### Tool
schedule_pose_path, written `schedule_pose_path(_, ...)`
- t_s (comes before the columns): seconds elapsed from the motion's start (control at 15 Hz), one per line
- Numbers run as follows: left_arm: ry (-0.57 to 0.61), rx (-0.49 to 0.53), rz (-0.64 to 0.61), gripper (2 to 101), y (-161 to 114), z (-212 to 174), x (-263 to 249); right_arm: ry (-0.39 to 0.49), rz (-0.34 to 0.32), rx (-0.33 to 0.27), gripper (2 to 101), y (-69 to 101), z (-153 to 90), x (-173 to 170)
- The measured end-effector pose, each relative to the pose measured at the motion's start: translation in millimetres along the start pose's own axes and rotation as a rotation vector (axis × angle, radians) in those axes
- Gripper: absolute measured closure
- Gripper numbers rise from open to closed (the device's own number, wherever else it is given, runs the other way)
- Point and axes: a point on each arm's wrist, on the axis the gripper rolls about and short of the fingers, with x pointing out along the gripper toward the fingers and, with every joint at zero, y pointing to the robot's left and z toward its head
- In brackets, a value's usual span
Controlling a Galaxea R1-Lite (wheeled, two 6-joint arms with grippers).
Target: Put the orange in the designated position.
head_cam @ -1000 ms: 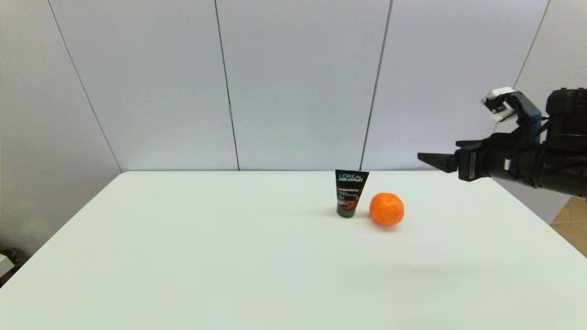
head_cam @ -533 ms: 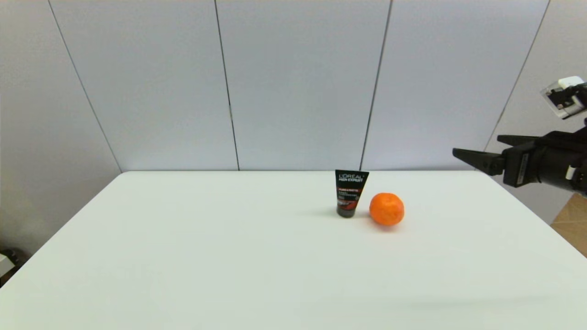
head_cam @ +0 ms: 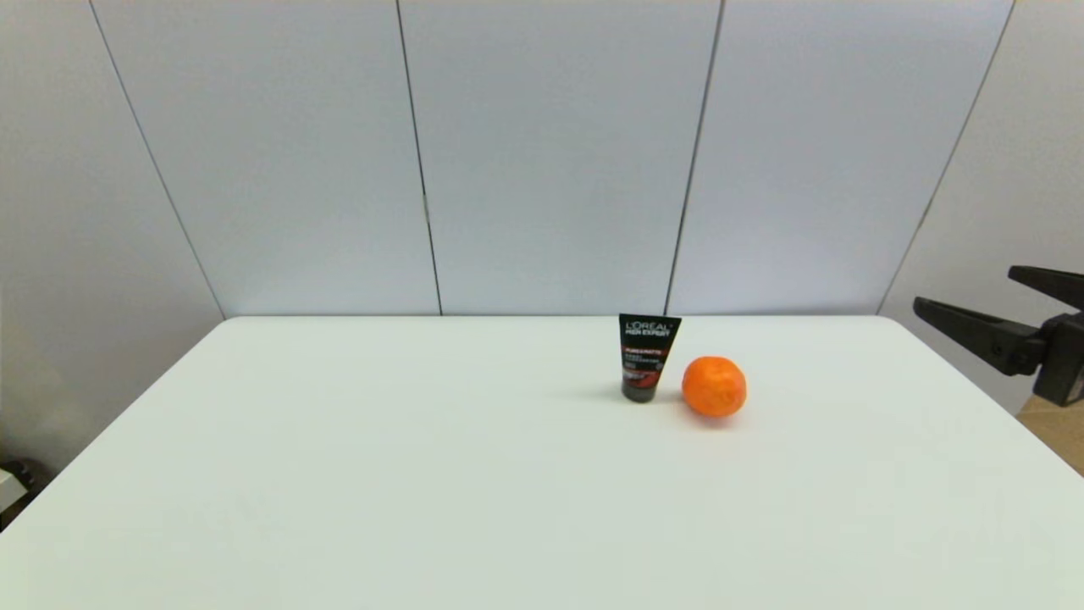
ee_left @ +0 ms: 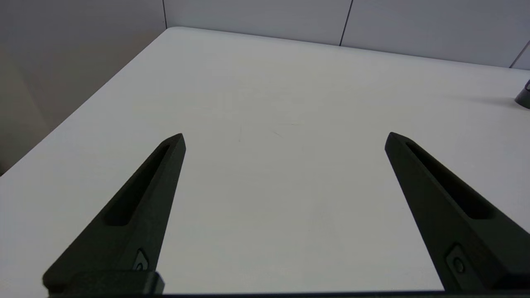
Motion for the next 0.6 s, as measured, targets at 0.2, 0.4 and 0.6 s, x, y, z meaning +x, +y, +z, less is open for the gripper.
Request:
schedule_pose_path(0.2, 0.0, 0.0, 0.0, 5.3, 0, 0, 0, -0.037, -0.005, -0.013, 5.0, 6.2, -4, -23)
schedule_pose_path(0.4, 0.0, 0.0, 0.0, 5.3, 0, 0, 0, -0.082, -0.009, -0.026, 5.0, 12.0, -7, -43)
schedule_pose_path(0.6, 0.0, 0.0, 0.0, 5.3, 0, 0, 0, -0.122, -0.014, -0.036, 5.0, 18.5, -15, -64)
